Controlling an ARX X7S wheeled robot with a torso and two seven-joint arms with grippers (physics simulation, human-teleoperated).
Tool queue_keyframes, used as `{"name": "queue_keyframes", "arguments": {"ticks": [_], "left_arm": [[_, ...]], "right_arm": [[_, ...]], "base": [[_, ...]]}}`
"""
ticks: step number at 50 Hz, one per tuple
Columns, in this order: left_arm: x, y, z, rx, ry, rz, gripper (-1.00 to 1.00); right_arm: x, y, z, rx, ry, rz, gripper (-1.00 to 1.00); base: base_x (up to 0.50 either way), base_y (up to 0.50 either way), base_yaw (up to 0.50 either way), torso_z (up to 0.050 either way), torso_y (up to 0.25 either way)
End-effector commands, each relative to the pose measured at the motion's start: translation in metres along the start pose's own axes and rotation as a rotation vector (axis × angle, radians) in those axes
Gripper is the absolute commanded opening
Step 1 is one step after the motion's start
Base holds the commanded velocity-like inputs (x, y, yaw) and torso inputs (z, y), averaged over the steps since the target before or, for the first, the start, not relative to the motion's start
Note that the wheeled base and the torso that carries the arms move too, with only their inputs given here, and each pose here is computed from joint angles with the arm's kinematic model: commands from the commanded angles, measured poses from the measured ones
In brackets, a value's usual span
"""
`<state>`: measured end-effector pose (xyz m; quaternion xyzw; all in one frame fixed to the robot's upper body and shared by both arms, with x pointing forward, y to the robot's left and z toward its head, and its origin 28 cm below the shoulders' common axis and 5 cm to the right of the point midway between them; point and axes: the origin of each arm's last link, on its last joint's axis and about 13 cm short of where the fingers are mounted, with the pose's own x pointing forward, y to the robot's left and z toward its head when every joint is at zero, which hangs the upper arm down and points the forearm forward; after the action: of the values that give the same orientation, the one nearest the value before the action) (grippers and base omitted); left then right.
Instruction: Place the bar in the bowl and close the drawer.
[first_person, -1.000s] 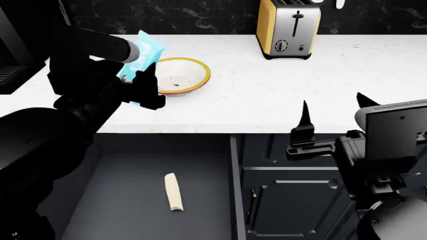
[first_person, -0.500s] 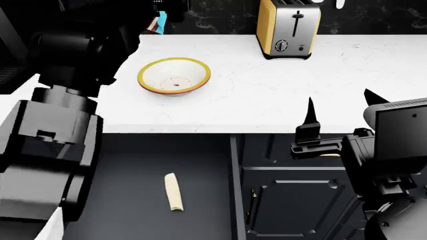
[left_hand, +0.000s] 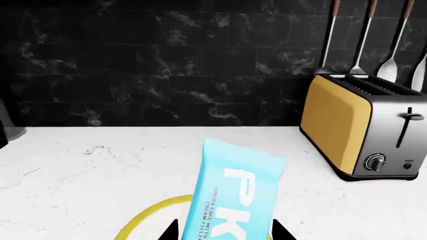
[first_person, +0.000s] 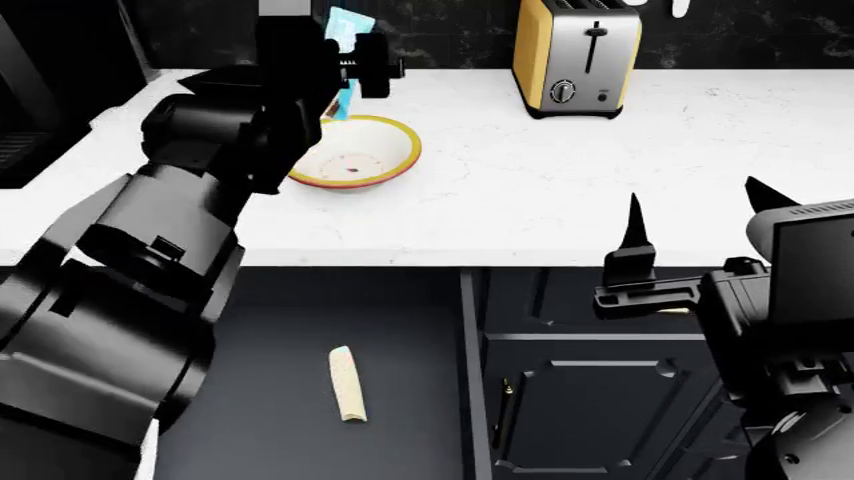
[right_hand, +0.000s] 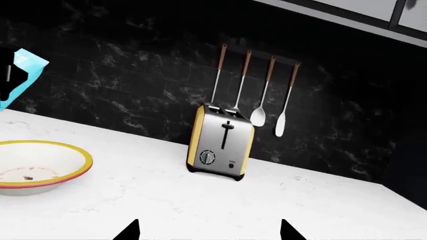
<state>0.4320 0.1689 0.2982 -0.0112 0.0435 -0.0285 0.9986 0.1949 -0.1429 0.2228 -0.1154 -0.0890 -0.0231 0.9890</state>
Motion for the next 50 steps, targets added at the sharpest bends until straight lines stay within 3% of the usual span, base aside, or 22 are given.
{"name": "queue_keyframes", "arguments": {"ticks": [1,20,45,50], "left_arm": [[0.002,0.002,-0.011,0.001,0.025,0.056,-1.00],[-0.003,0.009,0.026,0.016,-0.059,0.093,-1.00],[-0.002,0.009,0.024,0.025,-0.057,0.075,-1.00],[-0.003,0.009,0.026,0.017,-0.065,0.073,-1.00]], "right_arm": [[0.000,-0.001,-0.001,0.000,0.006,-0.004,1.00],[0.000,-0.001,0.001,0.004,0.001,-0.001,1.00],[0.000,0.000,-0.005,0.012,0.010,-0.006,1.00],[0.000,0.000,-0.006,0.015,0.008,-0.005,1.00]], "base": [[0.00,0.00,0.00,0.000,0.000],[0.00,0.00,0.00,0.000,-0.004],[0.00,0.00,0.00,0.000,-0.245],[0.00,0.00,0.00,0.000,-0.041]]}}
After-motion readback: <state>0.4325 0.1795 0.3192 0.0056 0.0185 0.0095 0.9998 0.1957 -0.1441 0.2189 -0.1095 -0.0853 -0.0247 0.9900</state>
